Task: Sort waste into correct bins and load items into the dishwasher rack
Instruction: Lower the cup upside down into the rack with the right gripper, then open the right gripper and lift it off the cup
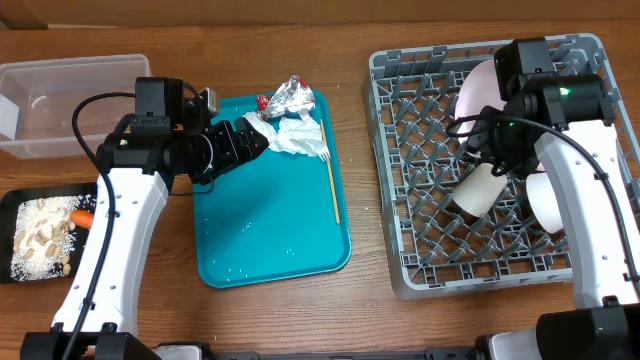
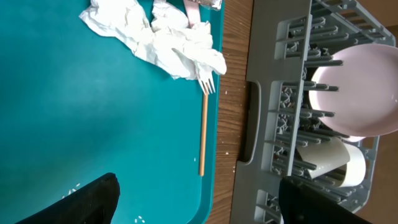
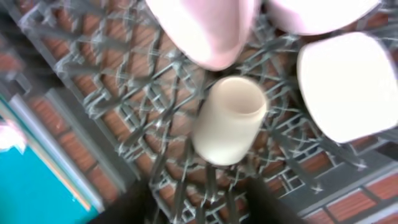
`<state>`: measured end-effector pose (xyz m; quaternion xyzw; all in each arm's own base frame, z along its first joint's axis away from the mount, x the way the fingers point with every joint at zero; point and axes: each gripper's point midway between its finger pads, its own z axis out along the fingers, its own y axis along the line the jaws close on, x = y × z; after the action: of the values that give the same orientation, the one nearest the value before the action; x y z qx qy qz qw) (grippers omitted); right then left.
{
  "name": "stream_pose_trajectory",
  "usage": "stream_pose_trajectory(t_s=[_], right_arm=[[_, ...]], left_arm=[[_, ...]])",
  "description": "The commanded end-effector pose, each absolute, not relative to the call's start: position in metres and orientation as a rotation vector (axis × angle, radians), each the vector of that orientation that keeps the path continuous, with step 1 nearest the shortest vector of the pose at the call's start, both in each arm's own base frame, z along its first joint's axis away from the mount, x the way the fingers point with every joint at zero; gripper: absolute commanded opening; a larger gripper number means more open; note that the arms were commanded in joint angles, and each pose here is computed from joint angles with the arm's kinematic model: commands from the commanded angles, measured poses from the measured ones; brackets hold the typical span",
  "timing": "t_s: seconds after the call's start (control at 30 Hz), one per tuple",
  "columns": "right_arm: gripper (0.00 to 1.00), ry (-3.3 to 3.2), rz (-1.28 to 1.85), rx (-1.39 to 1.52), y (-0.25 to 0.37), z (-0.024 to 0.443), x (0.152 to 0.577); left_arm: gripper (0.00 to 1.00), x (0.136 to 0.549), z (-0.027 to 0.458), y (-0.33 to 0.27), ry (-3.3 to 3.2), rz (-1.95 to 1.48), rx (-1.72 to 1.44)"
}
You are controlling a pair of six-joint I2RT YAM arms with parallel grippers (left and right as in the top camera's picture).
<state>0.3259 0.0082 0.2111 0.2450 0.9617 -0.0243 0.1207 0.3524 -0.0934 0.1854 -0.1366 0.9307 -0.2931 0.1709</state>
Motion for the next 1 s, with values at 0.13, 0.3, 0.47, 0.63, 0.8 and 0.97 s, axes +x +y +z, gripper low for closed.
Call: stream_pose_trajectory(t_s=[0.13,0.3,0.47,0.63,0.8,0.97], right_arm=[[0.16,2.759,-0.289,0.792,-0.023,0.187,0.324],[0.04,2.695,-0.285,0.968,-0.043,0.173,0.326],[0.04,2.637,-0.230,1.056,-0.061,0.171,0.335],[0.04,2.637,-0.202,1.061,-0.059,0.170,0.337],[0.04,2.663,-0.213,1.067,-0.059,0.162,0.338],[0.04,2.698,-0.178,1.071,-0.053,0.142,0.336]], left_arm=[[0.84,0.353,0.185,-0.093,2.646,-0.800,-0.350],[0.85,0.353,0.184,-0.093,2.647,-0.800,-0.351],[0.85,0.353,0.185,-0.093,2.643,-0.800,-0.349],[0.85,0.354,0.185,-0.093,2.642,-0.800,-0.349],[0.85,0.354,0.185,-0.093,2.642,-0.800,-0.349],[0.85,0.354,0.185,-0.093,2.642,-0.800,-0.349]])
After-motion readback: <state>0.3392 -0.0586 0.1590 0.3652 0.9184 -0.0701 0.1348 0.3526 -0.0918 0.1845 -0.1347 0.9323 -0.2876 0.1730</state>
